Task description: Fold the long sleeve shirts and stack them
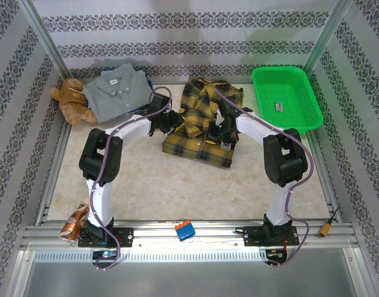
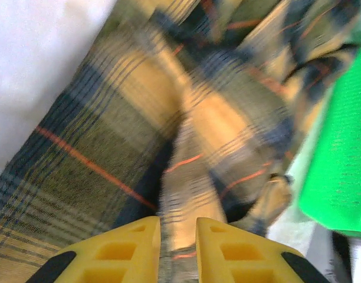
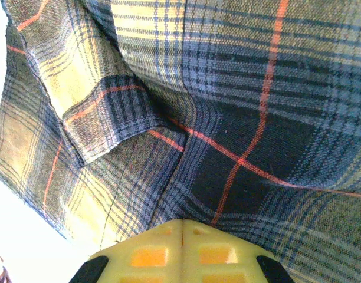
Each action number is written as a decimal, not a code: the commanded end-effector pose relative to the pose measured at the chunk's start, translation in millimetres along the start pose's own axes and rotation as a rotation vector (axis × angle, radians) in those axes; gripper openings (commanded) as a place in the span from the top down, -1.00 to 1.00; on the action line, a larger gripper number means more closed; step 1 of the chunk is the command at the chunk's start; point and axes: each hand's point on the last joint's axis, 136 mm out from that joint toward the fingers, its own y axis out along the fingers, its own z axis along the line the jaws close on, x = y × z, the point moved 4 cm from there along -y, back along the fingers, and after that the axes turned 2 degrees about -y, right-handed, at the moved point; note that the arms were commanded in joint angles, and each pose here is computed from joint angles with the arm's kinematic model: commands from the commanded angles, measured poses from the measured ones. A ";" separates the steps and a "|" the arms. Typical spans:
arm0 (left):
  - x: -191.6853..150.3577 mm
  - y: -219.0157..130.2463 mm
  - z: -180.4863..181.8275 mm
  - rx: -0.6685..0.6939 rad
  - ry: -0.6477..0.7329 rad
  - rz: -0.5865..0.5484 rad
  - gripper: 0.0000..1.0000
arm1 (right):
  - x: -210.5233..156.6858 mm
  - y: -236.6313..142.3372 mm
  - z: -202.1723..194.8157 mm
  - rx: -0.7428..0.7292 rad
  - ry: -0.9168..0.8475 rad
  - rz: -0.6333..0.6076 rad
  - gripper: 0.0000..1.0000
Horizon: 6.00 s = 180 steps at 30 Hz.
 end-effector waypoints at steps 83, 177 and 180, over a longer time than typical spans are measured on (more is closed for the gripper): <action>6.8 -99.5 -33.3 -0.301 0.082 -0.285 -0.41 | -78.1 -8.2 61.9 0.106 -0.111 0.106 0.61; -59.4 -122.1 123.5 -0.089 -0.050 -0.046 -0.63 | -61.7 7.5 63.6 -0.361 -0.465 0.088 0.15; -66.3 -121.9 129.7 -0.073 -0.053 -0.043 -0.62 | -58.3 17.1 54.9 -0.408 -0.488 0.083 0.14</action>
